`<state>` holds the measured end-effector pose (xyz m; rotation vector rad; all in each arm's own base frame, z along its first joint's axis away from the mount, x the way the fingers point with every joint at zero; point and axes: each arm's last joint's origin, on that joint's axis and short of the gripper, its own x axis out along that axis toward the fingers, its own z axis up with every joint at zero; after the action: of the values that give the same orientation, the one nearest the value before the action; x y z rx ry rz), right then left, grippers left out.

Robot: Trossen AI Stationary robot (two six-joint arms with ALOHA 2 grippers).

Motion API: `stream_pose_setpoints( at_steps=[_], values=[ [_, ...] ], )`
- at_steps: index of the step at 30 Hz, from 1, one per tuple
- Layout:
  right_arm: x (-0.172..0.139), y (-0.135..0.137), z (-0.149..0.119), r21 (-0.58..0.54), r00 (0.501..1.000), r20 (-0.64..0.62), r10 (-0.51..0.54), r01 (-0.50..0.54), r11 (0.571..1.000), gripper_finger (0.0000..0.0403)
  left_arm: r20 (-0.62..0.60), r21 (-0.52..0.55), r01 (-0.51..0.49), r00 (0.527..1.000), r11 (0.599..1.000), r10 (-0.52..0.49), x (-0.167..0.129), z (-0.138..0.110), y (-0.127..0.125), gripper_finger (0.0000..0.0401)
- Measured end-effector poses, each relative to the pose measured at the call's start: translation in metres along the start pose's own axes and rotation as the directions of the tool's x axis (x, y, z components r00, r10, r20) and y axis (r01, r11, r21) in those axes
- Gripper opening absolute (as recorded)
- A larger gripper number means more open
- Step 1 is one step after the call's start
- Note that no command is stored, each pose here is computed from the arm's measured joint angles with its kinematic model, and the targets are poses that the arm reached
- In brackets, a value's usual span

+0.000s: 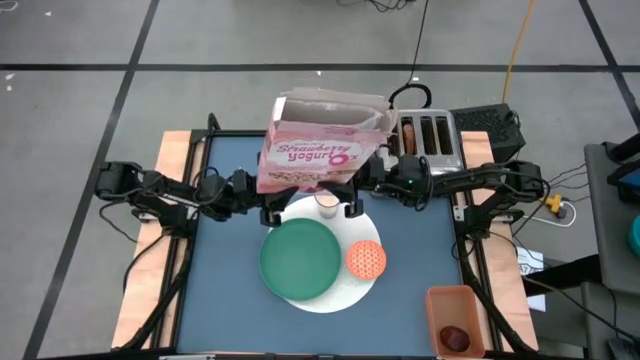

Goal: Arrange a breakfast setting
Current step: Pour the cereal from the cereal box into the orange bowl

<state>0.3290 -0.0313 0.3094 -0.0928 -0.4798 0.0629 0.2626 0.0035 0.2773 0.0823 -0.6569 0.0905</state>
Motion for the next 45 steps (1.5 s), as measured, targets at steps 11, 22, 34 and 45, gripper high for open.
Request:
stream_pose_setpoints(
  at_steps=[11, 22, 34, 45],
  values=[
    [0.000, 0.000, -0.003, 0.006, 1.000, -0.021, 0.004, -0.004, 1.000, 0.0309, 0.005, -0.001, -0.005, 1.000, 1.000, 0.005, 0.000, 0.001, 0.000, 0.0229],
    [-0.004, 0.000, -0.001, 0.054, 0.989, -0.145, 0.008, 0.000, 0.999, 0.0393, 0.006, 0.000, -0.005, 1.000, 1.000, 0.005, 0.000, 0.001, 0.000, 0.0229],
    [-0.041, 0.004, 0.046, 0.072, 0.886, -0.462, 0.027, 0.008, 0.997, 0.0390, -0.043, 0.015, -0.024, 0.999, 1.000, 0.024, 0.000, 0.009, 0.002, 0.0229],
    [-0.081, 0.010, 0.088, 0.055, 0.826, -0.564, 0.013, 0.022, 0.998, 0.0389, -0.216, -0.029, 0.004, 0.976, 1.000, -0.010, -0.005, 0.027, -0.001, 0.0229]
  ],
)
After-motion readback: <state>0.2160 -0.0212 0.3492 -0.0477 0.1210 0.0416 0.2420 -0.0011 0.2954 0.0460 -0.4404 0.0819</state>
